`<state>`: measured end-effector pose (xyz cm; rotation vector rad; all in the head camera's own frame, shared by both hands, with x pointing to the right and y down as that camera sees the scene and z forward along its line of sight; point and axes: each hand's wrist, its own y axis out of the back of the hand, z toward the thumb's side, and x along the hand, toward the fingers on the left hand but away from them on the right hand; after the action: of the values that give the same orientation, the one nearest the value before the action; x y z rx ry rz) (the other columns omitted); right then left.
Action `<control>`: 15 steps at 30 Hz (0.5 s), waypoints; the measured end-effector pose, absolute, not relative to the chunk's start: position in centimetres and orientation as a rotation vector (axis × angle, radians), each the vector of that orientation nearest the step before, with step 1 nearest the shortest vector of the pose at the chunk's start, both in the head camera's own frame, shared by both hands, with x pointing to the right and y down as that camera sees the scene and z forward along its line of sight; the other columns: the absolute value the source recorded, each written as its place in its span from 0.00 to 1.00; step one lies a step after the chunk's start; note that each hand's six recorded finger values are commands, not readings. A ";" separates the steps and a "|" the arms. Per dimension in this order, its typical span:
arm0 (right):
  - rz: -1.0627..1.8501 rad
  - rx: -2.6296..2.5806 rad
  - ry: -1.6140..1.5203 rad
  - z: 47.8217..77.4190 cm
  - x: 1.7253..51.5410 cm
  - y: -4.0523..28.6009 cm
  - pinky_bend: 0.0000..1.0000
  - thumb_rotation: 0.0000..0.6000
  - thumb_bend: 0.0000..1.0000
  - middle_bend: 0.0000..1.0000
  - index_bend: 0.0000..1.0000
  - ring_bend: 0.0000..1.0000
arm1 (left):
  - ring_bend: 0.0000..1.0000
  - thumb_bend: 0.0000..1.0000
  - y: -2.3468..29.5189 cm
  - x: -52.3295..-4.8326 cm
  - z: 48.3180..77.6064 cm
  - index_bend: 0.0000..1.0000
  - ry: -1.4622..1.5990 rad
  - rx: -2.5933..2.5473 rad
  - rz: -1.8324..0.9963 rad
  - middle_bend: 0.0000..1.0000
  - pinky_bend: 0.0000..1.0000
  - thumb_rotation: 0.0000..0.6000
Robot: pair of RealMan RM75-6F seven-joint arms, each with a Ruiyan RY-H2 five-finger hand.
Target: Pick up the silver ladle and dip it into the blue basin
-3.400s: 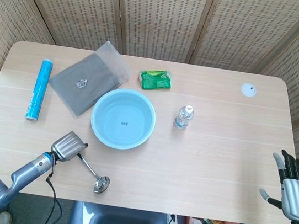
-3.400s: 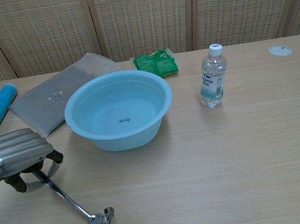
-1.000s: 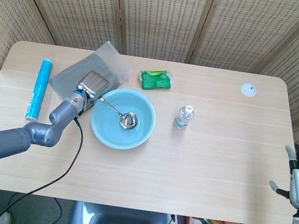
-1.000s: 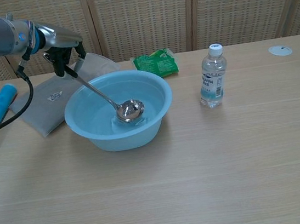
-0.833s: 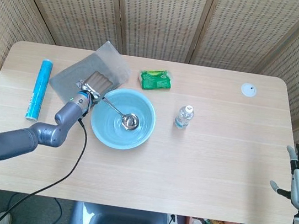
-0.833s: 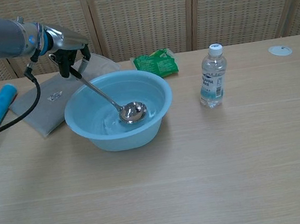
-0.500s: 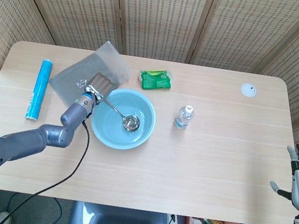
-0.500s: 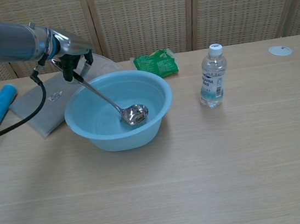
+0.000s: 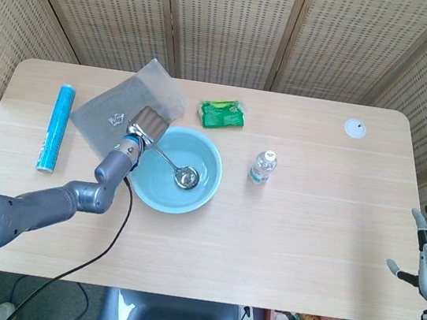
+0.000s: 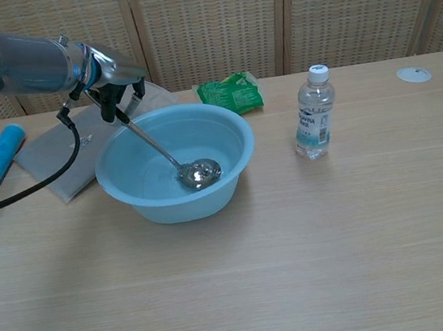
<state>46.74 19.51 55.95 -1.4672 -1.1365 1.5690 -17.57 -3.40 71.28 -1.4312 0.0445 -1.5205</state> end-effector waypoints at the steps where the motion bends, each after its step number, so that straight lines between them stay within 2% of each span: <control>1: 1.569 -1.467 -1.137 55.9 46.7 19.5 0.00 1.00 0.00 0.00 0.00 0.00 | 1.00 0.79 -3.4 -17.4 71.3 1.00 0.042 -1.429 -1.520 1.00 1.00 1.00; 8: 1.569 -1.466 -1.143 55.9 46.9 19.5 0.00 1.00 0.00 0.00 0.00 0.00 | 1.00 0.79 -3.3 -16.8 71.0 1.00 0.062 -1.442 -1.508 1.00 1.00 1.00; 15: 1.571 -1.469 -1.137 56.0 46.9 19.6 0.00 1.00 0.00 0.00 0.00 0.00 | 1.00 0.79 -3.5 -16.9 69.4 1.00 0.122 -1.523 -1.480 1.00 1.00 1.00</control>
<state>46.86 19.55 55.99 -1.4686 -1.1373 1.5709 -16.90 -3.52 69.41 -1.5228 0.1219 -1.4798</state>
